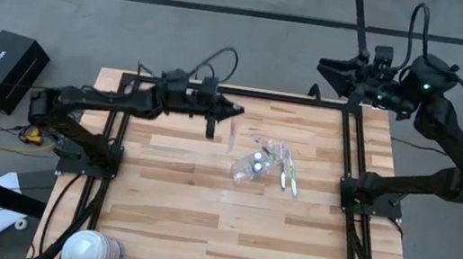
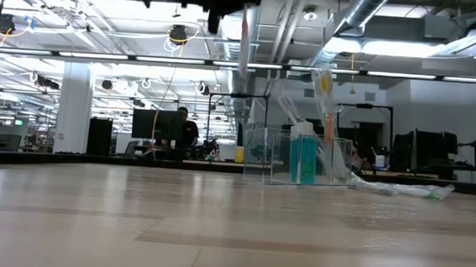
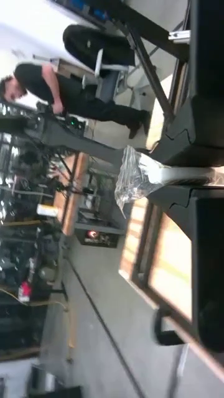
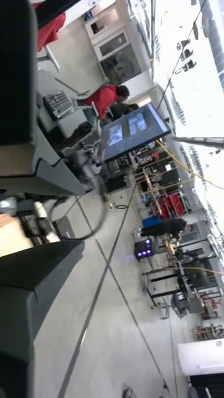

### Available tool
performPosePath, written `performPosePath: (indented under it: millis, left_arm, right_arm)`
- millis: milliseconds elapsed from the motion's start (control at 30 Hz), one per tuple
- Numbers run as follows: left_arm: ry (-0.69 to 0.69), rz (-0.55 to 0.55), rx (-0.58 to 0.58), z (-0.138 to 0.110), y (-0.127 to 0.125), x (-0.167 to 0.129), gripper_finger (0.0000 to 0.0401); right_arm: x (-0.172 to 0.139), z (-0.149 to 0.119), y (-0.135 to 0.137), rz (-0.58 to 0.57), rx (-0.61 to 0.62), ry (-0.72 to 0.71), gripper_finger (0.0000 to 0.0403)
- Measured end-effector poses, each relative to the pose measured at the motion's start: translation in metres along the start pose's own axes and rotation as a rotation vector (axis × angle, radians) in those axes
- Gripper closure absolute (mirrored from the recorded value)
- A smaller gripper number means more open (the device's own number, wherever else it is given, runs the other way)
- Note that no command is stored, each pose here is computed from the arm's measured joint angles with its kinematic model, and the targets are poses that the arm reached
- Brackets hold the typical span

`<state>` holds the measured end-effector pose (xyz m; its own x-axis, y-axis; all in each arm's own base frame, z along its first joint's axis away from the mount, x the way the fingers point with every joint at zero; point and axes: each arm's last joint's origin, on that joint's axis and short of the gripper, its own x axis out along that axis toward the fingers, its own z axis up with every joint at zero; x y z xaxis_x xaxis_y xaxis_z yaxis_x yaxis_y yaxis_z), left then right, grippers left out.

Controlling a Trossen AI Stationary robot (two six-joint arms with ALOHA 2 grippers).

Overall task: Pick & Place toothbrushing station
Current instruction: Put the orange toothbrush into the transparent organizer

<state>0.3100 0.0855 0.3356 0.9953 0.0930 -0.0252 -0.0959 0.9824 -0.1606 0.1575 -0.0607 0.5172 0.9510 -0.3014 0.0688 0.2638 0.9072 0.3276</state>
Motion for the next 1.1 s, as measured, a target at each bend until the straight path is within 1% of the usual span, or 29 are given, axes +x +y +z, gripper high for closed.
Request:
performPosePath:
  millis: [100,167,267,367,500,600,700,833,1100]
  left_arm:
    - [-0.021,0.025,-0.056,-0.027,-0.009,-0.001,0.0393]
    - [-0.064,0.049,-0.084,-0.04,-0.014,-0.003,0.0393]
    - [-0.081,0.098,-0.101,-0.057,-0.021,-0.007,0.0393]
    - [-0.096,0.132,-0.083,-0.068,-0.027,-0.01,0.0393]
    - [-0.064,0.159,-0.05,-0.085,-0.031,-0.008,0.0393]
    - [-0.111,0.144,-0.053,-0.089,-0.033,-0.001,0.0393]
    - [-0.128,0.135,-0.063,-0.099,-0.034,0.007,0.0393]
    - [-0.166,0.124,-0.09,-0.106,-0.035,0.013,0.0393]
    - [-0.104,0.136,-0.062,-0.124,-0.032,0.021,0.0393]
  right_arm:
    - [0.001,-0.002,0.0,-0.003,0.001,0.017,0.0284]
    - [0.001,-0.003,-0.001,-0.007,0.002,0.03,0.0284]
    - [0.001,-0.006,-0.002,-0.015,0.005,0.058,0.0284]
    - [0.001,-0.009,-0.003,-0.023,0.007,0.088,0.0284]
    - [0.0,-0.012,-0.003,-0.015,0.011,0.129,0.0284]
    - [0.0,-0.014,-0.004,-0.012,0.014,0.152,0.0284]
    - [0.0,-0.015,-0.004,-0.015,0.016,0.168,0.0284]
    - [0.0,-0.016,-0.004,-0.005,0.018,0.181,0.0284]
    - [0.0,-0.017,-0.004,0.007,0.011,0.187,0.0284]
